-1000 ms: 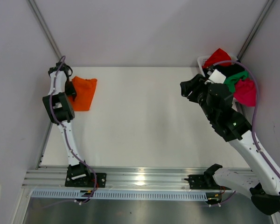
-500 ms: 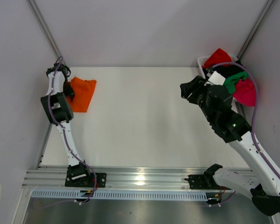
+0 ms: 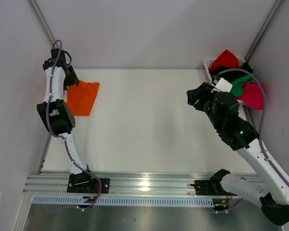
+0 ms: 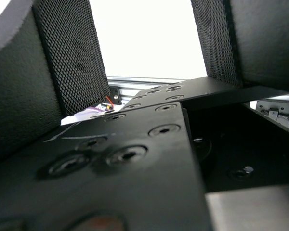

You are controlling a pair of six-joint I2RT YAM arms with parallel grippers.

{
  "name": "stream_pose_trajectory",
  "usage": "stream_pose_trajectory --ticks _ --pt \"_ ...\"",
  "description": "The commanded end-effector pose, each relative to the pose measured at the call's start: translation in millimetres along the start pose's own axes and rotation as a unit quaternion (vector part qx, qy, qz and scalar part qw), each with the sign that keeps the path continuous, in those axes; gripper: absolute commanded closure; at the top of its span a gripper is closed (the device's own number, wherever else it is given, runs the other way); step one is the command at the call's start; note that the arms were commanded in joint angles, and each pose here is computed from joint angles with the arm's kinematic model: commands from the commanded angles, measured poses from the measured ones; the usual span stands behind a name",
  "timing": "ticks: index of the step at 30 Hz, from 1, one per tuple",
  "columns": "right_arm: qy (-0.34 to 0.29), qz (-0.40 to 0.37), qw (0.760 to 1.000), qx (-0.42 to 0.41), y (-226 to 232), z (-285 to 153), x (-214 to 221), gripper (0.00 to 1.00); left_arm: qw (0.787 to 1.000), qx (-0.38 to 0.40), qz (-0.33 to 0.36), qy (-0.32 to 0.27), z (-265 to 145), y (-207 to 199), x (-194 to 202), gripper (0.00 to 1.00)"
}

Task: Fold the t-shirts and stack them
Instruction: Fold the tshirt

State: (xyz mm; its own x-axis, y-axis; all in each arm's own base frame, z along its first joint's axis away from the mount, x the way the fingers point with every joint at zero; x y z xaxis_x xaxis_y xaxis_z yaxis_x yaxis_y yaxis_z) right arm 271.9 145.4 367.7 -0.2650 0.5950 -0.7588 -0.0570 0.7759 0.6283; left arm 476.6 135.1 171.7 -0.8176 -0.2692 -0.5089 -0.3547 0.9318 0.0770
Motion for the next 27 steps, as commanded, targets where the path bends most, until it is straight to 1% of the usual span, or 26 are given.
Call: stream_pose_trajectory --ticks 1,2,4,6,11,12,18,19,20,22,23,27 --pt "-0.028 0.015 0.999 -0.013 4 -10 -14 0.42 0.999 0.011 0.007 0.029 9 -16 8 0.43" --pt "-0.029 0.014 0.999 -0.013 3 -11 -14 0.43 0.998 0.004 0.008 0.064 12 -16 23 0.44" --pt "-0.032 0.015 0.999 -0.012 1 -14 -15 0.43 0.994 -0.022 0.011 0.110 23 -13 46 0.49" --pt "-0.033 0.013 0.999 -0.008 -1 -14 -14 0.43 0.990 -0.041 0.013 0.138 27 -9 65 0.50" --pt "-0.036 0.006 0.999 0.000 -8 -15 -12 0.43 0.987 -0.069 0.008 0.142 21 1 84 0.49" --pt "-0.036 0.003 0.999 0.003 -11 -15 -11 0.43 0.985 -0.077 0.008 0.155 17 5 93 0.49" --pt "-0.043 -0.001 0.999 0.012 -20 -17 -11 0.42 0.980 -0.114 0.012 0.161 0 14 106 0.49" --pt "-0.042 -0.001 0.999 0.016 -22 -16 -10 0.42 0.979 -0.116 0.016 0.167 1 13 112 0.49" --pt "-0.042 0.000 0.999 0.018 -24 -16 -10 0.43 0.981 -0.110 0.013 0.157 3 11 109 0.49" --pt "-0.044 0.004 0.999 0.015 -26 -17 -10 0.42 0.981 -0.107 0.014 0.159 10 9 109 0.49" --pt "-0.045 0.004 0.999 0.014 -26 -19 -11 0.43 0.978 -0.114 0.018 0.174 12 11 115 0.49" --pt "-0.059 0.005 0.998 0.018 -31 -24 -18 0.42 0.973 -0.134 0.019 0.189 27 12 121 0.51"
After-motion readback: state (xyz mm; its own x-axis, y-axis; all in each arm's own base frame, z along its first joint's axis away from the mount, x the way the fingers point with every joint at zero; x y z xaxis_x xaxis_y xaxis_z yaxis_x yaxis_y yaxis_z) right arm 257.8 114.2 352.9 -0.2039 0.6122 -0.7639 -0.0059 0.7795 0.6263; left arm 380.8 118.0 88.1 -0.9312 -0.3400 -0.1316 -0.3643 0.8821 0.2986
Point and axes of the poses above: each gripper's point midway between its finger pads, its own z axis out along the fingers, its own y axis along the line the jaws close on, x = y × z, the point moved 2 cm from there along -z, back along the fingers, and after that the axes turned 10 degrees about z, right-handed, at the moved point
